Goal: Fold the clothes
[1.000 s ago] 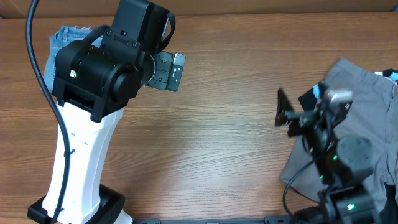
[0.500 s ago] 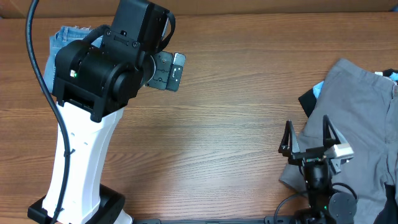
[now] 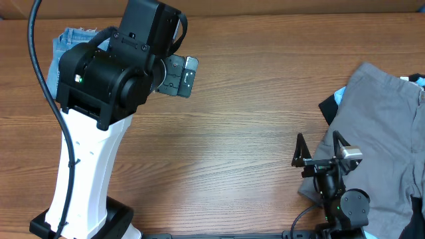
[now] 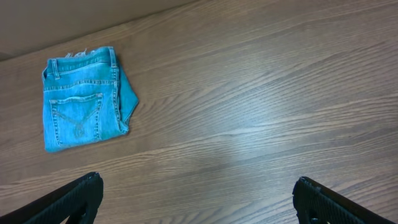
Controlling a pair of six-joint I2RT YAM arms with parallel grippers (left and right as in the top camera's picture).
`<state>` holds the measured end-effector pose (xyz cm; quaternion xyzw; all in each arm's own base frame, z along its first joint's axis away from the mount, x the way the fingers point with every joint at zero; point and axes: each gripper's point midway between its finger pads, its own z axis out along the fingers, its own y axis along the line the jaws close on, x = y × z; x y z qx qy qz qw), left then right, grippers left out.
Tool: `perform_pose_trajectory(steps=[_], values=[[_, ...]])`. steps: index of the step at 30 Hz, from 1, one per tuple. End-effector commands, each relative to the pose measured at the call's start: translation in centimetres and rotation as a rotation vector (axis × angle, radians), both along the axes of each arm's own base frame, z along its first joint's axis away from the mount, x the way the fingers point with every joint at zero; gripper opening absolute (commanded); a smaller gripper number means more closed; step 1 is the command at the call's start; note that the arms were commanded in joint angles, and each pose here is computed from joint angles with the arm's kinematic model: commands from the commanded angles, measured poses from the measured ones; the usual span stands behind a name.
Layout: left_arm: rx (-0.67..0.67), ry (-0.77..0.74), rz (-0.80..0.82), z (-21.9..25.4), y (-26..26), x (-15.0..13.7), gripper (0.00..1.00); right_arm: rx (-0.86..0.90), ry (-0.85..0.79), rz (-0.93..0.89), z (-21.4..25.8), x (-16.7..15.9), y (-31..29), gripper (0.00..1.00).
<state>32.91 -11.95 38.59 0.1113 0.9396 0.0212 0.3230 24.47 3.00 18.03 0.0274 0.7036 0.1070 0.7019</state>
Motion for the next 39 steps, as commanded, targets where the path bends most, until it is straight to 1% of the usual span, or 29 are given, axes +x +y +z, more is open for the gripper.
perform_pose_trajectory(steps=[1,27,29,31,35,39], values=[[0.004,-0.012,0.01,0.3,0.3,-0.2,1.0,0.003,0.03,-0.001,-1.0,0.0,0.0,1.0],[0.0,-0.012,0.009,0.3,0.3,-0.2,1.0,0.003,0.03,-0.001,-1.0,0.0,0.0,1.0],[0.031,-0.059,0.01,1.1,0.8,0.3,1.0,0.003,0.03,-0.001,-1.0,0.0,0.0,1.0],[0.043,-0.132,0.047,2.4,1.5,1.3,1.0,0.003,0.03,-0.001,-1.0,0.0,0.0,1.0],[-0.026,-0.282,0.086,5.5,1.5,3.4,1.0,0.003,0.03,-0.001,-1.0,0.0,0.0,1.0],[-0.074,-0.351,0.101,7.1,1.7,4.5,1.0,0.003,0.03,-0.001,-1.0,0.0,0.0,1.0]])
